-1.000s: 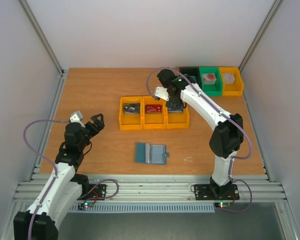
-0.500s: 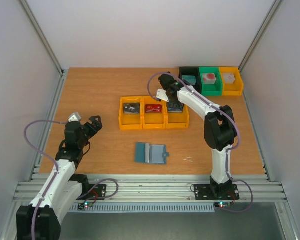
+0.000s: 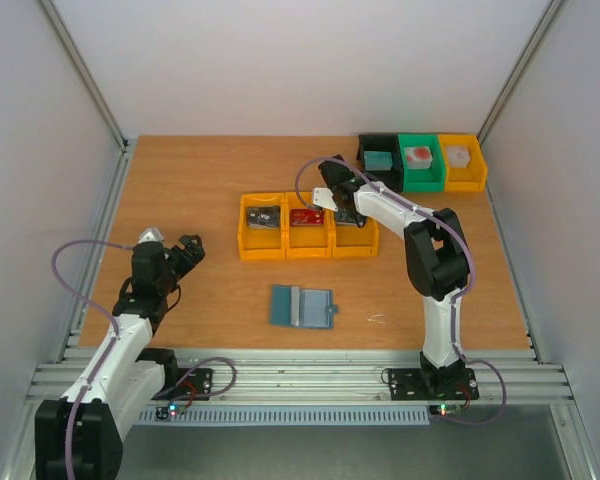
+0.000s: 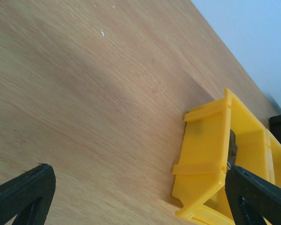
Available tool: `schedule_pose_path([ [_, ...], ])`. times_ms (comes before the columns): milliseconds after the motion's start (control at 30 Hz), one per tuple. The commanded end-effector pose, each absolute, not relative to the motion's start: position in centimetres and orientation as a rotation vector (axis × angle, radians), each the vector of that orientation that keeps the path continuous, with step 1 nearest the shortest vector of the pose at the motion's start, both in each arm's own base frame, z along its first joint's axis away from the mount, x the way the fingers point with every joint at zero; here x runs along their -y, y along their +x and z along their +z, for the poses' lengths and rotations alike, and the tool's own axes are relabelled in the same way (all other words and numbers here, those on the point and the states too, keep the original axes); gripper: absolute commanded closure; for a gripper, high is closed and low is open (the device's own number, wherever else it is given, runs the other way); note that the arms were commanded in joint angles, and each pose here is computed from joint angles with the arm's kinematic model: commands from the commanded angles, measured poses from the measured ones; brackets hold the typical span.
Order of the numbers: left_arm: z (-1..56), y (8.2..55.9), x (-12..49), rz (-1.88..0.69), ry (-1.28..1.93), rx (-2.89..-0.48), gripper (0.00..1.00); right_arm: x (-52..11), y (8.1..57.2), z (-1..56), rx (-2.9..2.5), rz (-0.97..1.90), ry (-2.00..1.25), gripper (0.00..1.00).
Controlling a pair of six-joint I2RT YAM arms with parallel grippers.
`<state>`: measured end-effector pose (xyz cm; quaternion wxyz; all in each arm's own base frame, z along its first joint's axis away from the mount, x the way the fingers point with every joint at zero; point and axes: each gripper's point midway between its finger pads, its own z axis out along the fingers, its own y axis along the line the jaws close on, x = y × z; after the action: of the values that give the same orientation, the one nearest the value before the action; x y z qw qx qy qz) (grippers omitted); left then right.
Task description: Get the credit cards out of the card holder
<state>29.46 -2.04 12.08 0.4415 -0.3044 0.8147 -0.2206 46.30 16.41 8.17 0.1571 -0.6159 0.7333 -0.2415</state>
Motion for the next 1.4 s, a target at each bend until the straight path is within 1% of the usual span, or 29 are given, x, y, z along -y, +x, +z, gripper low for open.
schedule_pose_path([
  [0, 13.6, 30.3, 1.6, -0.546, -0.752, -1.966, 0.01, -16.1, 47.6, 7.5, -2.039, -0.74, -1.762, 0.95],
  [200, 13.4, 30.3, 1.6, -0.541, -0.752, -1.973, 0.01, -15.8, 47.5, 6.5, -2.021, -0.759, -1.78, 0.86],
  [267, 13.5, 30.3, 1.6, -0.544, -0.75, -1.971, 0.01, -15.7, 47.5, 6.6, -2.017, -0.768, -1.771, 0.81],
  [400, 13.3, 30.3, 1.6, -0.543, -0.757, -1.974, 0.01, -15.6, 47.0, 6.5, -2.023, -0.756, -1.772, 0.64],
  [533, 13.4, 30.4, 1.6, -0.546, -0.755, -1.972, 0.01, -15.4, 47.1, 6.7, -2.024, -0.761, -1.757, 0.41],
  [600, 13.4, 30.4, 1.7, -0.548, -0.753, -1.973, 0.01, -15.3, 47.3, 6.9, -2.025, -0.767, -1.74, 0.37],
  [767, 13.5, 30.4, 1.7, -0.551, -0.75, -1.972, 0.01, -15.4, 47.4, 8.4, -2.026, -0.762, -1.692, 0.32],
  [900, 13.6, 30.4, 1.7, -0.553, -0.749, -1.971, 0.0, -15.6, 46.4, 9.7, -2.045, -0.695, -1.664, 0.28],
  [1233, 13.7, 30.3, 1.9, -0.566, -0.743, -1.962, 0.01, -16.5, 43.6, 13.1, -2.118, -0.48, -1.53, 0.28],
  [1300, 13.8, 30.3, 1.9, -0.568, -0.743, -1.959, 0.01, -16.6, 43.7, 14.2, -2.148, -0.448, -1.416, 0.28],
  [1367, 13.8, 30.3, 1.9, -0.568, -0.74, -1.96, 0.01, -16.4, 43.9, 15.8, -2.231, -0.389, -1.221, 0.29],
])
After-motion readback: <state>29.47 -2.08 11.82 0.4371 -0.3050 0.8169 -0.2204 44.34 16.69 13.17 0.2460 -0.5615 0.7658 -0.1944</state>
